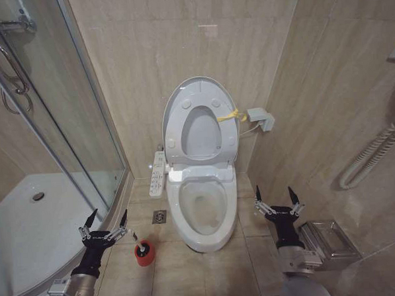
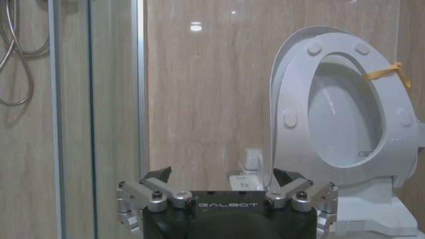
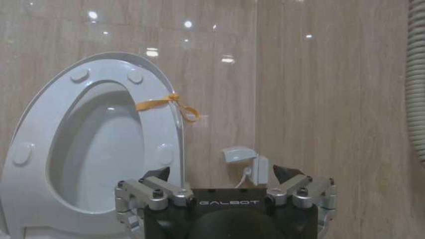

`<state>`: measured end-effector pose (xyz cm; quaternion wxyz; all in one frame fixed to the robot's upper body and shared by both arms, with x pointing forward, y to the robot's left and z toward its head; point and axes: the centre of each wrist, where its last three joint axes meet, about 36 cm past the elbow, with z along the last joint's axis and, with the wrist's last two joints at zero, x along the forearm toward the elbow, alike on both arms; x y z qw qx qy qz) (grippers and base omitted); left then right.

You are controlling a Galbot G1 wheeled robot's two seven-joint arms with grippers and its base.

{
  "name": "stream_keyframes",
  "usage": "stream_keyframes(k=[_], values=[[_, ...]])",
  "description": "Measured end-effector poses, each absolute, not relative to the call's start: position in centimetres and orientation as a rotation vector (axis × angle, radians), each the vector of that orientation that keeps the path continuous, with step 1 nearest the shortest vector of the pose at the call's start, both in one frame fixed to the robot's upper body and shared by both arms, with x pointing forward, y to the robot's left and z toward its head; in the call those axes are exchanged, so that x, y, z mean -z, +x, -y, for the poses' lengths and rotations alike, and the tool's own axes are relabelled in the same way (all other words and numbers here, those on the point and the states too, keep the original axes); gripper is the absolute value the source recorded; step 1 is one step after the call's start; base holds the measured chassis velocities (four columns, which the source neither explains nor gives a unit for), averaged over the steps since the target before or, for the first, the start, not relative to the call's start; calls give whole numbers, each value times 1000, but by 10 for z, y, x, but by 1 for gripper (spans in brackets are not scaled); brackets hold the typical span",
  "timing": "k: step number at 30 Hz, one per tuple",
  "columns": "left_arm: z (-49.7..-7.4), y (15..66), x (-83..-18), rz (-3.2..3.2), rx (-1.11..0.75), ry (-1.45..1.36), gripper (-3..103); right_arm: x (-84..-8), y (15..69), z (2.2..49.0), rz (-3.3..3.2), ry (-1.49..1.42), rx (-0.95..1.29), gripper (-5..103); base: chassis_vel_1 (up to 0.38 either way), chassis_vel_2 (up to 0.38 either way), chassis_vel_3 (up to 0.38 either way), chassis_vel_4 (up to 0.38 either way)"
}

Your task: Open the toilet lid, clean the toilet bowl with a toilet brush, close the toilet lid, and flush.

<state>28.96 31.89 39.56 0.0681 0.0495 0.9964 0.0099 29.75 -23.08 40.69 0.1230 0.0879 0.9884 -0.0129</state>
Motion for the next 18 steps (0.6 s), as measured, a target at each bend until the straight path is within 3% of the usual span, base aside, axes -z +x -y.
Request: stream_keyframes(k=[18], values=[[-319, 290, -396, -3002, -30, 149, 100, -409, 290, 224, -2882, 239, 11, 100, 0, 0, 0, 0]])
